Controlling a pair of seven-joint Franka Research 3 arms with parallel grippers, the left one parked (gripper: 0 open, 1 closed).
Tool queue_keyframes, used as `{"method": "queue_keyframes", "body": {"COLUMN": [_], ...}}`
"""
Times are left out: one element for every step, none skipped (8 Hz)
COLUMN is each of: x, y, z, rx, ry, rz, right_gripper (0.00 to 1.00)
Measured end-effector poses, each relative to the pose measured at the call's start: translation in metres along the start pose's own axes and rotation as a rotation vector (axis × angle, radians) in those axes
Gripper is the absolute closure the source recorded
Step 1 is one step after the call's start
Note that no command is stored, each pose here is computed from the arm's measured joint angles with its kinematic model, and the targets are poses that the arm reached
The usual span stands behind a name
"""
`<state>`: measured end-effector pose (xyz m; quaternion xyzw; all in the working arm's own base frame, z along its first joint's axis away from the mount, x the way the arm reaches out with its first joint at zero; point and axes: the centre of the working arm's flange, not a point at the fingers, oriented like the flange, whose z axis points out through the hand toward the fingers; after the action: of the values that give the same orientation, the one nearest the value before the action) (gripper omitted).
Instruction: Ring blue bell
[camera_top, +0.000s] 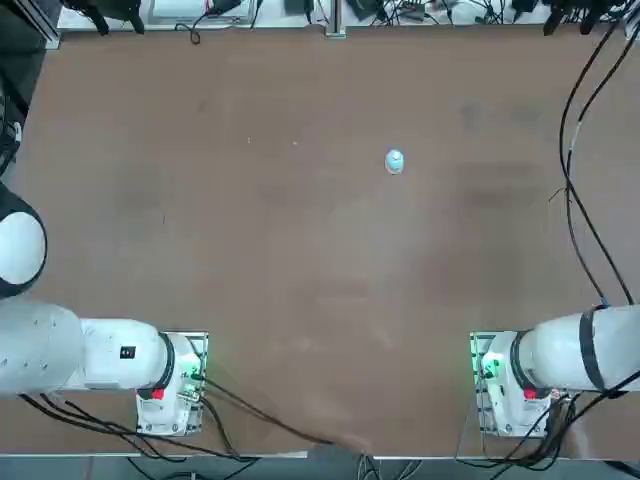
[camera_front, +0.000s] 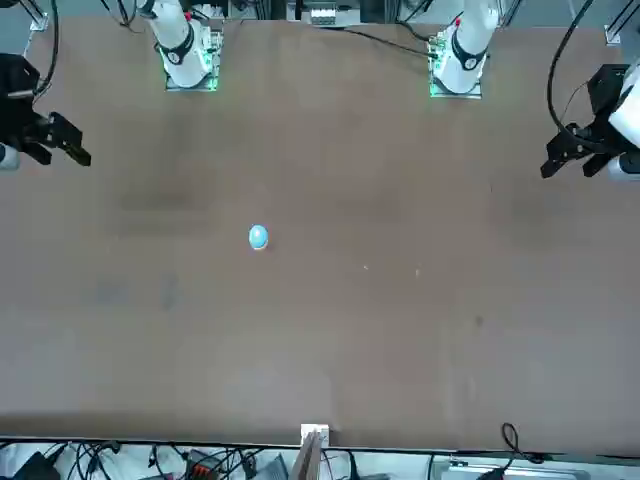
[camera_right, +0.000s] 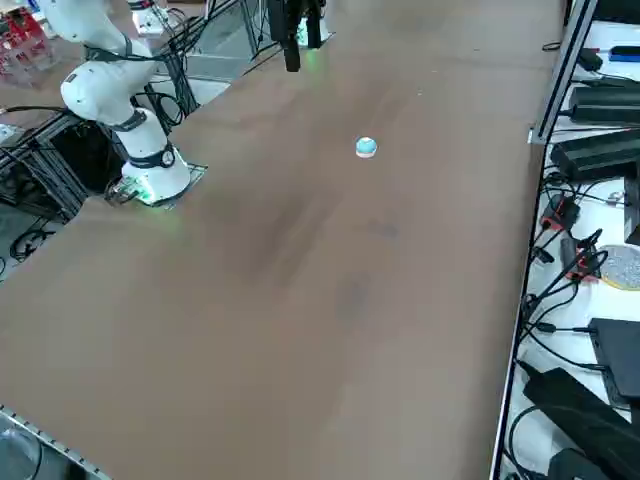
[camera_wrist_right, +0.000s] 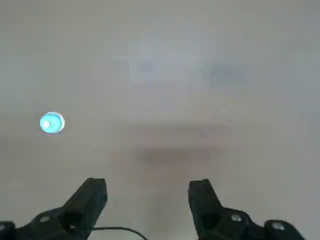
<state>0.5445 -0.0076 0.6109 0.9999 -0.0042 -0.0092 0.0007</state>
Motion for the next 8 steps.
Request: {"method": "queue_keyframes", "body": {"x": [0.0,0.0,-0.0001,-0.0001,-0.0001,-0.0001,-0.0001,-0.0001], "y": [0.0,0.0,0.0002,0.0005,0.0006,0.0006,0.0006,0.0006], "z": [-0.0005,-0.0006,-0.0005,-0.0006,-0.0006,-0.0006,-0.0006,-0.0006], "rx": [0.0,0.0,0.0,0.0,0.0,0.0,0.0,0.0], "ry": [0.001,0.001,0.0,0.0,0.0,0.0,0.0,0.0], "rz": [0.0,0.0,0.0,0.001,0.001,0.001,0.001,0.001], "right_gripper": [0.0,0.0,0.0,0.0,0.0,0.0,0.0,0.0]}}
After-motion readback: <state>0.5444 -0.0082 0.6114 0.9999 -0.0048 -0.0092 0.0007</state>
